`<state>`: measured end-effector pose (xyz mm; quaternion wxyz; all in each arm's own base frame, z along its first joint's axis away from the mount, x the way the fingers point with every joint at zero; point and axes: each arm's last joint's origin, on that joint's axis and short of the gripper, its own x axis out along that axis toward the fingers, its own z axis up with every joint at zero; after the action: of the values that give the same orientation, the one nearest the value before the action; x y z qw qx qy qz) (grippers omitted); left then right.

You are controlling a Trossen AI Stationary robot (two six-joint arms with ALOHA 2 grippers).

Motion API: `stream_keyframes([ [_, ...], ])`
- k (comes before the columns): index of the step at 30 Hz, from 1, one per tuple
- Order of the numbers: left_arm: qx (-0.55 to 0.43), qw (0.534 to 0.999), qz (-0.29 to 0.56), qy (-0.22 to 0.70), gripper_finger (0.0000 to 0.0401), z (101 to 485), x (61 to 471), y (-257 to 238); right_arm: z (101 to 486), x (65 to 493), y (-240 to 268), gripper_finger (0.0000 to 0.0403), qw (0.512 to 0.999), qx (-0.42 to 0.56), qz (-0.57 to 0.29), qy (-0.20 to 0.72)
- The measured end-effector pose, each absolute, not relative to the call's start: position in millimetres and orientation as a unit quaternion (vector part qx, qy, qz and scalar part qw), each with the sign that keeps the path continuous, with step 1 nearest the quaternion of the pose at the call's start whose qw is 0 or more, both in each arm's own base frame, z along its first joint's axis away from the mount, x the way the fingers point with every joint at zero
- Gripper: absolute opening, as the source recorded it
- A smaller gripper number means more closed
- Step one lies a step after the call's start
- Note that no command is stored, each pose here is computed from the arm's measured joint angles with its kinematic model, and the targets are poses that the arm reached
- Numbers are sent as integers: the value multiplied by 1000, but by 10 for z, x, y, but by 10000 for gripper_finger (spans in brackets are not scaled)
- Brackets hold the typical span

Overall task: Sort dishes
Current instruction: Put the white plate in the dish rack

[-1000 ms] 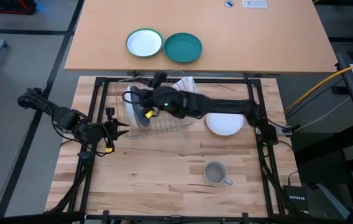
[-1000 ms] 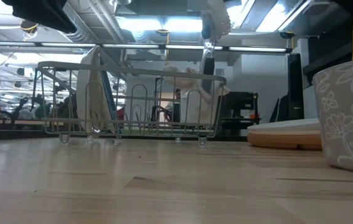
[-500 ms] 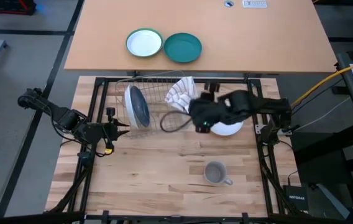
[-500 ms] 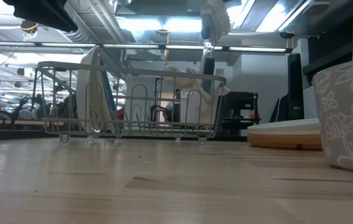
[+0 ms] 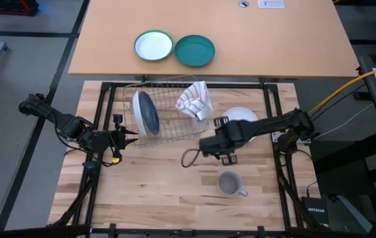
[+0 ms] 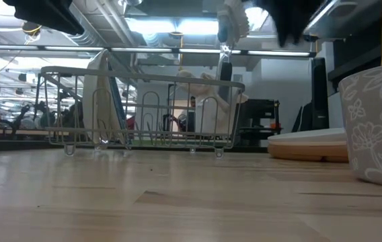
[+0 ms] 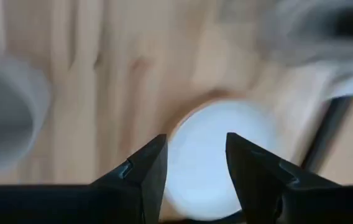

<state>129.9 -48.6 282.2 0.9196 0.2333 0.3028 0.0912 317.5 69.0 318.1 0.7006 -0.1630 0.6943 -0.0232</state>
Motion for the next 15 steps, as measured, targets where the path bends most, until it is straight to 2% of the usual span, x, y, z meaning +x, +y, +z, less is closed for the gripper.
stream_keyframes([
  [5, 226, 921, 94, 302, 90, 2821, 1300, -487, 2777, 2954, 651, 168, 634, -146, -4, 759],
  [15, 209, 925, 99, 300, 90, 2821, 1300, -486, 2313, 2481, 562, 168, 553, -114, -9, 825],
])
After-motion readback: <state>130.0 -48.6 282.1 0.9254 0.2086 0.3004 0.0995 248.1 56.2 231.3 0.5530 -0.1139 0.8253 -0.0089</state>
